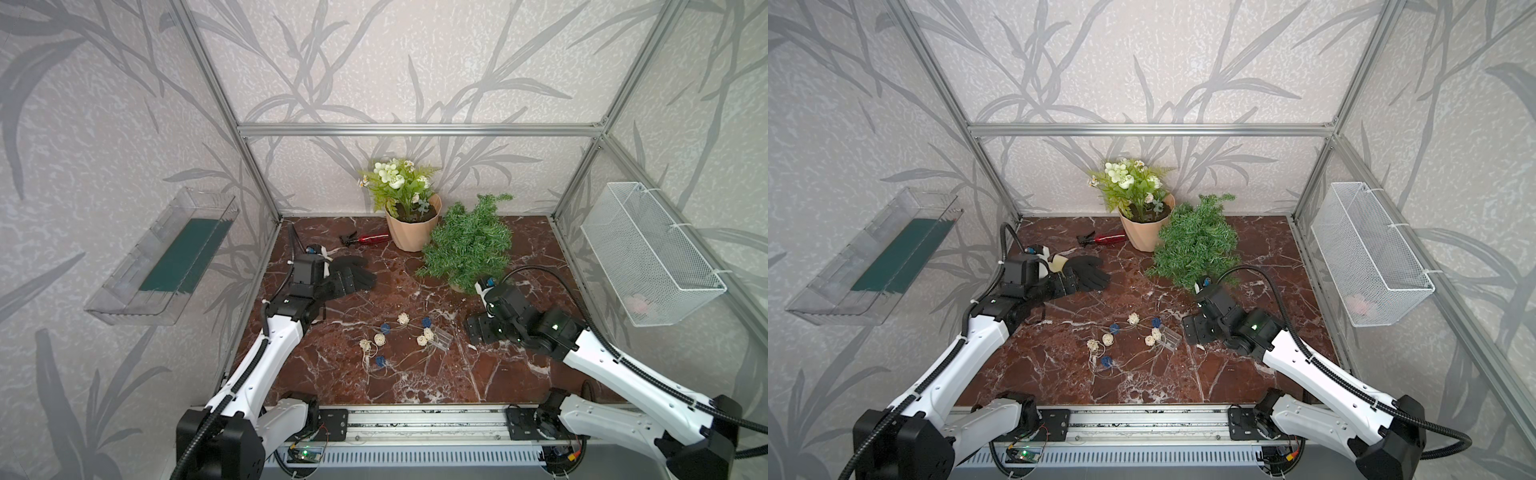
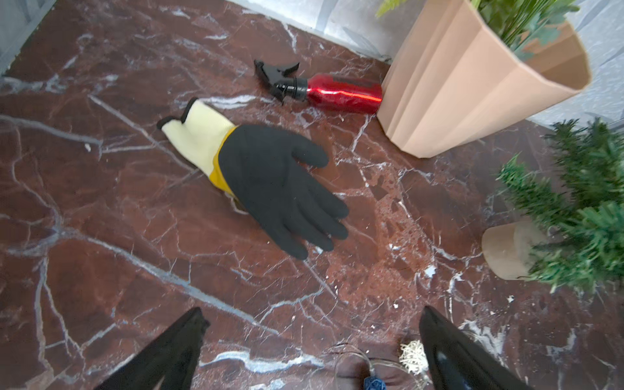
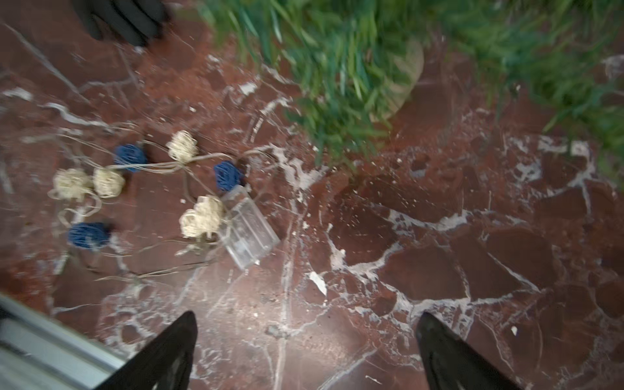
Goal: Remove string lights from the small christmas tree
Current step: Reset both arms
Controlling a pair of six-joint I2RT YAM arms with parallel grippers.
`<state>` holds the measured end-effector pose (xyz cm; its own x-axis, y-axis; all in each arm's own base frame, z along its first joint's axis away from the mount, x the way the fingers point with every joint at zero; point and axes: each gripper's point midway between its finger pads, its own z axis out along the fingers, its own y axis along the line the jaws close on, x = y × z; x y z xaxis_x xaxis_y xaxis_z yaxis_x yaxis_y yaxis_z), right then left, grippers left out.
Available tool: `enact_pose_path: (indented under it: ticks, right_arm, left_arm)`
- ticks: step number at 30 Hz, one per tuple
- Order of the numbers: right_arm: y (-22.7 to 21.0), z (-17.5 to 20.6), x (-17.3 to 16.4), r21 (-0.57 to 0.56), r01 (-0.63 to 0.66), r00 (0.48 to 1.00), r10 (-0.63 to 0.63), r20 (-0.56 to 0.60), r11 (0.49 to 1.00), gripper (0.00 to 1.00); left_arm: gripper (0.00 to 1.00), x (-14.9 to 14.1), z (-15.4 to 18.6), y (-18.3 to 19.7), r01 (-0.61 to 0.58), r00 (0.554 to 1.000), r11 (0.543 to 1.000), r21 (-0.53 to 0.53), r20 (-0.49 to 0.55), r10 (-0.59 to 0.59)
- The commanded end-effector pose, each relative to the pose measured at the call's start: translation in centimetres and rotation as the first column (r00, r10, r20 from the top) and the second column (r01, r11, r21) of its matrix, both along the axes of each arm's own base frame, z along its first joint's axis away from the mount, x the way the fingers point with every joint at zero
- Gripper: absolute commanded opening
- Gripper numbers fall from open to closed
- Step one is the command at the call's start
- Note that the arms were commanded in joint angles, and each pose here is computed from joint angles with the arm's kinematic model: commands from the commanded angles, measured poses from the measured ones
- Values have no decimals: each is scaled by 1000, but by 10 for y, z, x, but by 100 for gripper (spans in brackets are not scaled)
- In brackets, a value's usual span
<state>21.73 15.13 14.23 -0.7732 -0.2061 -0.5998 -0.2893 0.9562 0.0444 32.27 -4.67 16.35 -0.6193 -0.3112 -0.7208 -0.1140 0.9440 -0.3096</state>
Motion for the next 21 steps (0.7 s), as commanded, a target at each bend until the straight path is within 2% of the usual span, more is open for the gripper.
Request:
enact_pose_path:
  ticks: [1,2,4,5,6,8,11,13,15,18,19,20,21]
  right_arm:
    - [-28,0,29,-18,117,965,-109,241,993,99]
    - [-37,-3,29,-5,141,955,-135,265,990,99]
    - [-63,-5,30,79,232,928,-245,280,970,99]
    - [-72,-4,30,112,254,917,-277,289,961,99]
    - [-84,0,30,137,281,898,-310,311,950,99]
    - [-102,12,32,129,299,861,-326,390,945,99]
    - [-127,16,42,42,338,808,-313,500,940,99]
    - [-140,8,55,28,362,781,-319,537,932,99]
    - [-154,-5,66,85,397,743,-374,554,914,99]
    - [-184,-21,79,157,517,665,-511,546,841,99]
    - [-187,-20,86,141,533,667,-516,537,834,99]
    - [-186,-18,94,118,522,678,-494,544,845,99]
    - [-185,-17,104,108,510,673,-474,569,853,99]
  left_arm:
    - [99,7,2,20,-120,979,993,17,169,115]
    - [99,4,-5,27,-149,974,988,41,180,140]
    - [89,-1,-14,39,-186,966,976,110,204,161]
    - [99,-3,-13,38,-153,969,975,164,220,115]
    - [99,-6,-11,41,-147,967,969,199,236,98]
    - [99,-14,-5,54,-214,949,950,227,277,148]
    - [99,-21,3,75,-321,909,904,283,361,210]
    - [99,-12,1,71,-284,906,891,353,403,129]
    - [99,0,-10,59,-213,914,888,408,405,33]
    - [99,15,-34,70,-274,919,875,398,377,116]
    - [99,23,-30,73,-310,899,859,407,420,125]
    - [99,27,-28,69,-307,886,866,395,451,108]
    - [99,35,-29,65,-274,890,860,430,452,58]
